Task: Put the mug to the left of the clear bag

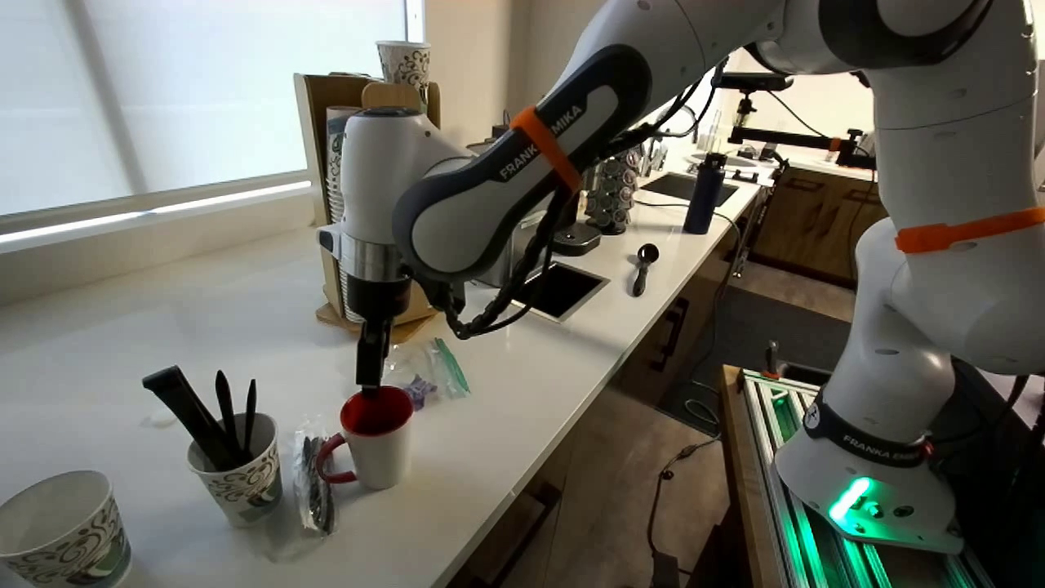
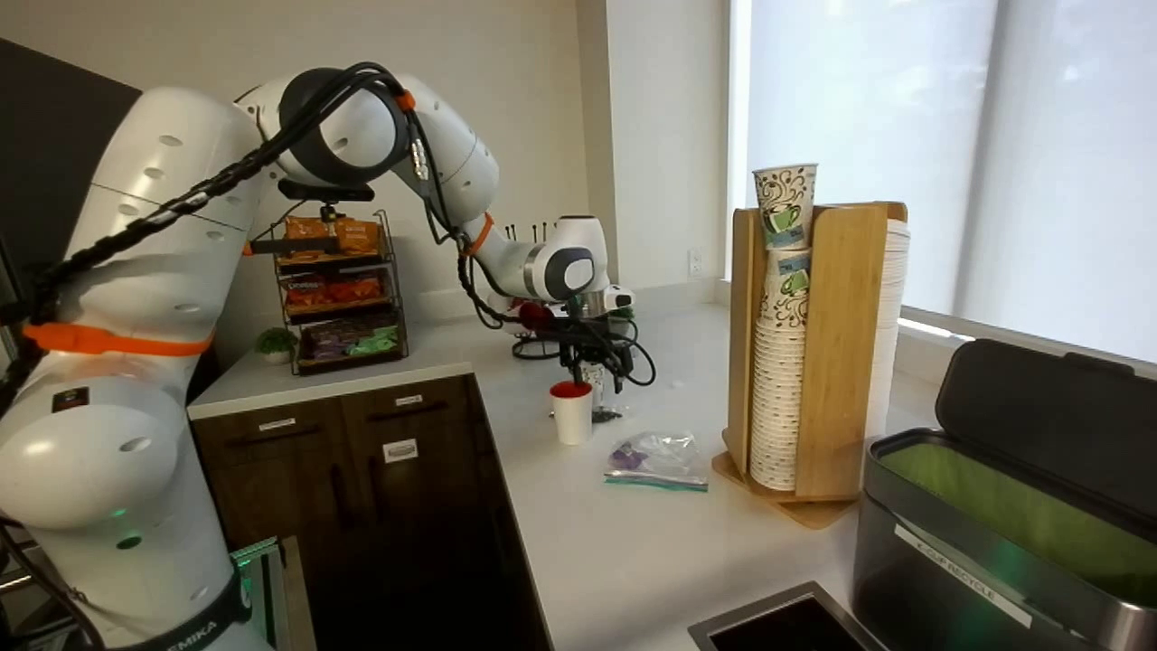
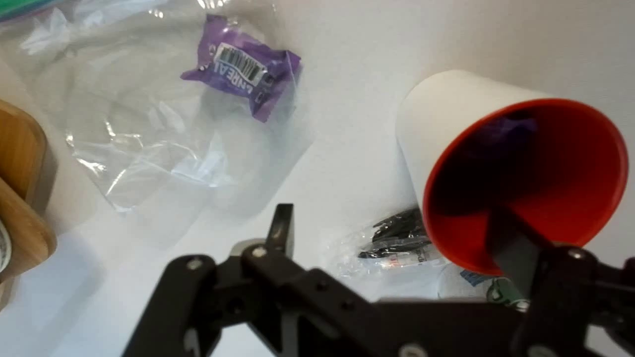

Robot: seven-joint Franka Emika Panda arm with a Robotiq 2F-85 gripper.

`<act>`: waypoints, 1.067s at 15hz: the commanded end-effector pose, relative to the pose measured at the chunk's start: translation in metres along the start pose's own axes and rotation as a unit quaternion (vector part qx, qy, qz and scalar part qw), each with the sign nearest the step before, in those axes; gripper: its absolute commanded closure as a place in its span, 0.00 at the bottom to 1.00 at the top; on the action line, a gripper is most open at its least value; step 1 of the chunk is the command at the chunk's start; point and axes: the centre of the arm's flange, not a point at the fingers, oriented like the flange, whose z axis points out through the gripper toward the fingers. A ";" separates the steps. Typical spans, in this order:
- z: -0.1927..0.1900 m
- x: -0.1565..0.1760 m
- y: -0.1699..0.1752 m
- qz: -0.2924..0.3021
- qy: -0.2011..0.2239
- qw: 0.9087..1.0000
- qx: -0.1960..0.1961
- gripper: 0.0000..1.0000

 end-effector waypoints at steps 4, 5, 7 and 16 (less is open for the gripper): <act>0.020 0.015 -0.001 -0.003 -0.035 0.999 0.015 0.44; 0.020 0.016 0.000 -0.001 -0.039 0.999 0.015 0.54; 0.021 0.016 -0.003 0.004 -0.052 0.999 0.011 0.69; 0.002 0.007 0.006 -0.019 -0.099 0.994 -0.044 0.98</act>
